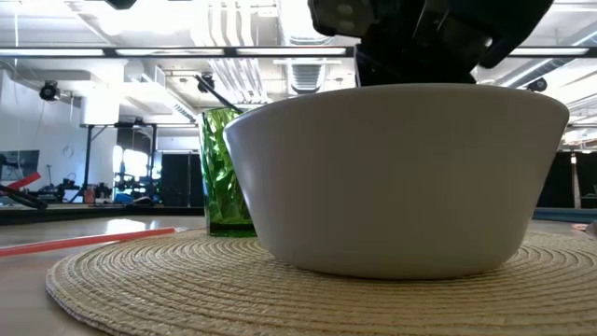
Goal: Pick & Place Utensil
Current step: Put the blue fork into the white bowl on the brown mat
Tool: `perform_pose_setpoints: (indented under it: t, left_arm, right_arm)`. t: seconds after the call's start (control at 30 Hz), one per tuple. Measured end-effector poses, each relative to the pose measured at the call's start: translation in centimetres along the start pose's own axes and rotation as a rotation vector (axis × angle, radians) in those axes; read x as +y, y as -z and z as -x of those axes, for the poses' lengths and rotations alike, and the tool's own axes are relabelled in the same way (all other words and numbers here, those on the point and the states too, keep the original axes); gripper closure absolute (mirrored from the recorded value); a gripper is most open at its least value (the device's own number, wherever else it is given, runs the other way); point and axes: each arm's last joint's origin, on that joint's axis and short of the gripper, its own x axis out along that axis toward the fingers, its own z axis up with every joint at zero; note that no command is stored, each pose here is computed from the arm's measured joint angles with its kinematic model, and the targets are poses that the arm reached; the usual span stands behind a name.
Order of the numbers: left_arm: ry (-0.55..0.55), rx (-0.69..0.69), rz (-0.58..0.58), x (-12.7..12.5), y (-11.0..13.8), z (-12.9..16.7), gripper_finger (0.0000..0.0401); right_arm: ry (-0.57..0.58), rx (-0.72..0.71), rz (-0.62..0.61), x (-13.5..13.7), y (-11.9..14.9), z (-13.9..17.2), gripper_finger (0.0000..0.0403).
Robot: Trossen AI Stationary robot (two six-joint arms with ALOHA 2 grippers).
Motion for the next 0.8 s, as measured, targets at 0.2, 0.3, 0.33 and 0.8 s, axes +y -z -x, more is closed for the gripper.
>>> perform_pose_setpoints:
  t: [0.2,0.3,0.33,0.8]
  left_arm:
    - [0.000,0.000,0.000,0.00,0.00,0.00,0.0248]
    - [0.000,0.000,0.000,0.00,0.00,0.00,0.0248]
    - [0.000,0.000,0.000,0.00,0.00,0.00,0.0247]
    - [0.000,0.000,0.000,0.00,0.00,0.00,0.0248]
  right_arm:
    - [0.006,0.009,0.000,-0.17,0.33,-0.19,0.0390]
    - [0.003,0.016,-0.004,-0.31,0.37,-0.30,0.0390]
    - [0.002,0.018,-0.005,-0.33,0.40,-0.32,0.0390]
    - [-0.004,0.011,-0.028,-0.28,0.30,-0.32,0.0390]
